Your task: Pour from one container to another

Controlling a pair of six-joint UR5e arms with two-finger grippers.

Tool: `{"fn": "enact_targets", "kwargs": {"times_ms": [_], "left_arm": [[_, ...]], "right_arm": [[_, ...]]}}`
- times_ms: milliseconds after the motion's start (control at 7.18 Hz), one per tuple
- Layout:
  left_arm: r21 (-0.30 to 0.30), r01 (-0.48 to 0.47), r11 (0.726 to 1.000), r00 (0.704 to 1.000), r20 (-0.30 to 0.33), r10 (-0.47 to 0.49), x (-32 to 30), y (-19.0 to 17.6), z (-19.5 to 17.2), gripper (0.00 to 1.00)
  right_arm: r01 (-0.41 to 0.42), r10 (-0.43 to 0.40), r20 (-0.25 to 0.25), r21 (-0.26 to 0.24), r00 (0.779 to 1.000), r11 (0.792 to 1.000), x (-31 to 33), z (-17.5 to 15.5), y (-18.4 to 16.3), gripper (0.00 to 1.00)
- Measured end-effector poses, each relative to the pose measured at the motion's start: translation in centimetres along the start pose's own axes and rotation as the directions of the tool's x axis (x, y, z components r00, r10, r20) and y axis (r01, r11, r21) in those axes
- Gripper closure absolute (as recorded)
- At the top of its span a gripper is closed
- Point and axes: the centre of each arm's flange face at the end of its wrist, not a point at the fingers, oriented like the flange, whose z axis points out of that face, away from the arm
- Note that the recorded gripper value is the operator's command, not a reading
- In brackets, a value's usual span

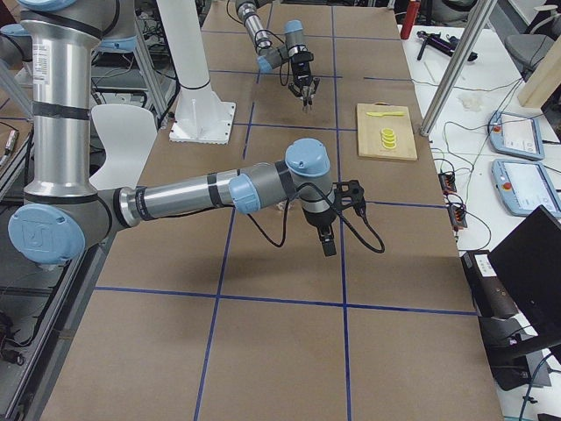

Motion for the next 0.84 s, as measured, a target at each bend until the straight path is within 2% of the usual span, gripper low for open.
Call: {"fn": "enact_targets", "kwargs": {"times_ms": [279, 557, 697, 836], "left_arm": [[0.012, -0.008, 1.000, 1.000, -0.030, 0.009, 0.2, -0.2, 0.0, 1.00], [0.026, -0.011, 1.000, 1.000, -0.029, 0.012, 0.0, -0.2, -0.3, 1.00], [0.027, -0.011, 1.000, 1.000, -0.025, 0.012, -0.2, -0.2, -0.4, 1.00], [0.028, -0.010, 1.000, 1.000, -0.022, 0.011, -0.3, -0.2, -0.5, 1.00]], "right_arm": [[-0.066, 0.066, 0.044, -0.008, 0.997, 0.998, -1.4, -0.1, -0.1, 0.00], [-0.161, 0.162, 0.066, -0.020, 0.985, 0.987, -6.7, -0.3, -0.3, 0.00], [-0.206, 0.207, 0.060, -0.019, 0.977, 0.978, -10.3, -0.3, -0.2, 0.00], [-0.252, 0.252, 0.042, 0.003, 0.967, 0.968, -14.2, 0.4, 0.4, 0.00]]}}
